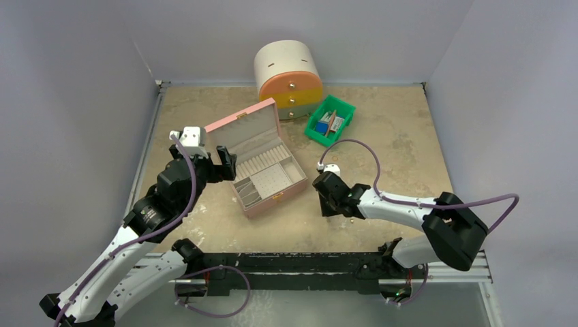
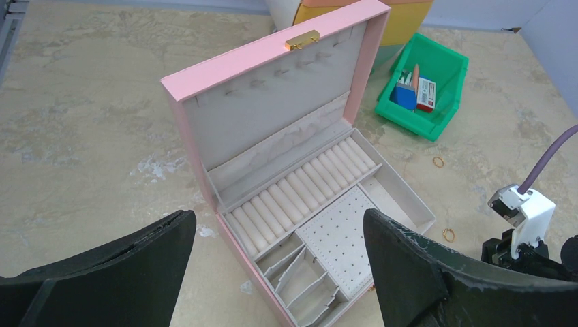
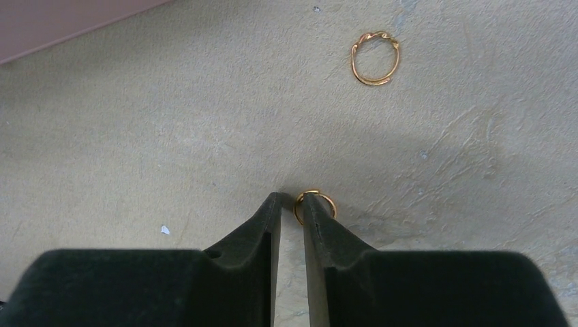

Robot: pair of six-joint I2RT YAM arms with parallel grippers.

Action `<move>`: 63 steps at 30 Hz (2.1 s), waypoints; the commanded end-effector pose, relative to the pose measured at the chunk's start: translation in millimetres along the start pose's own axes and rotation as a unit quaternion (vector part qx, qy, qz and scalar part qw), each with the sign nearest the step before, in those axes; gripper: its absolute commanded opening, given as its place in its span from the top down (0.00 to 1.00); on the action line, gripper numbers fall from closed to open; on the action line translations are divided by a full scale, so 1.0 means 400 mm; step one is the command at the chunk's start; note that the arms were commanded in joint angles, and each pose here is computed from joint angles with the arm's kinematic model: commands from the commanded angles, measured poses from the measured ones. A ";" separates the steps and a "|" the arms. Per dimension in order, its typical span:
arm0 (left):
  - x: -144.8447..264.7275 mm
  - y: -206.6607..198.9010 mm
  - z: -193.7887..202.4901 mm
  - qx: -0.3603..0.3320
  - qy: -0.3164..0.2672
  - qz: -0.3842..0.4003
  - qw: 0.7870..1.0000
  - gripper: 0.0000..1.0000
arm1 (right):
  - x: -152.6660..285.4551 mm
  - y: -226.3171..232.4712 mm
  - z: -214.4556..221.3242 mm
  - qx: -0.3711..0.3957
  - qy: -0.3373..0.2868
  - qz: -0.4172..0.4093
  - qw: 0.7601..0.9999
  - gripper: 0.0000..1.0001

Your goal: Organize the mixed jewelry

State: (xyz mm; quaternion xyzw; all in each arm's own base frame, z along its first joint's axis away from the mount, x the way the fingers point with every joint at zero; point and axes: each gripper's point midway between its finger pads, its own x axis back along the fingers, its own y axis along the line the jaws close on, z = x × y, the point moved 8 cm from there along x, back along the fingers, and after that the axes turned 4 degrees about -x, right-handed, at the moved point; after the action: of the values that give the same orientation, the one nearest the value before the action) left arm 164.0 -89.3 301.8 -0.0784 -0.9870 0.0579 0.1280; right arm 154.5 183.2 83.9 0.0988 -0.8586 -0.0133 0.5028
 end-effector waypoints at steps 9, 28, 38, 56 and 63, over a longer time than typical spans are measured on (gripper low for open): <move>0.006 -0.002 -0.028 0.013 -0.022 0.005 1.000 0.07 | 0.007 0.017 -0.008 -0.007 -0.006 0.005 1.000 0.93; 0.004 -0.003 -0.027 0.013 -0.021 0.005 1.000 0.07 | -0.036 0.069 -0.076 -0.119 -0.035 0.069 0.990 1.00; 0.009 -0.002 -0.031 0.015 -0.025 0.006 1.000 0.07 | 0.021 0.078 -0.131 -0.146 -0.074 0.074 0.984 0.92; 0.019 0.000 -0.035 0.020 -0.032 0.013 0.999 0.07 | 0.062 0.036 -0.083 -0.269 -0.072 0.089 0.956 0.75; 0.021 0.001 -0.037 0.022 -0.034 0.014 0.999 0.07 | 0.027 0.056 -0.074 -0.290 -0.049 0.090 0.951 0.77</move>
State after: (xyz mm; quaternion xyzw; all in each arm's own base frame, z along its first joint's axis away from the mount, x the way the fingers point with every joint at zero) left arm 160.1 -86.3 306.0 -0.0806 -0.9877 0.0651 0.1174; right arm 170.2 199.9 115.0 -0.1109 -0.8576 -0.1973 0.4619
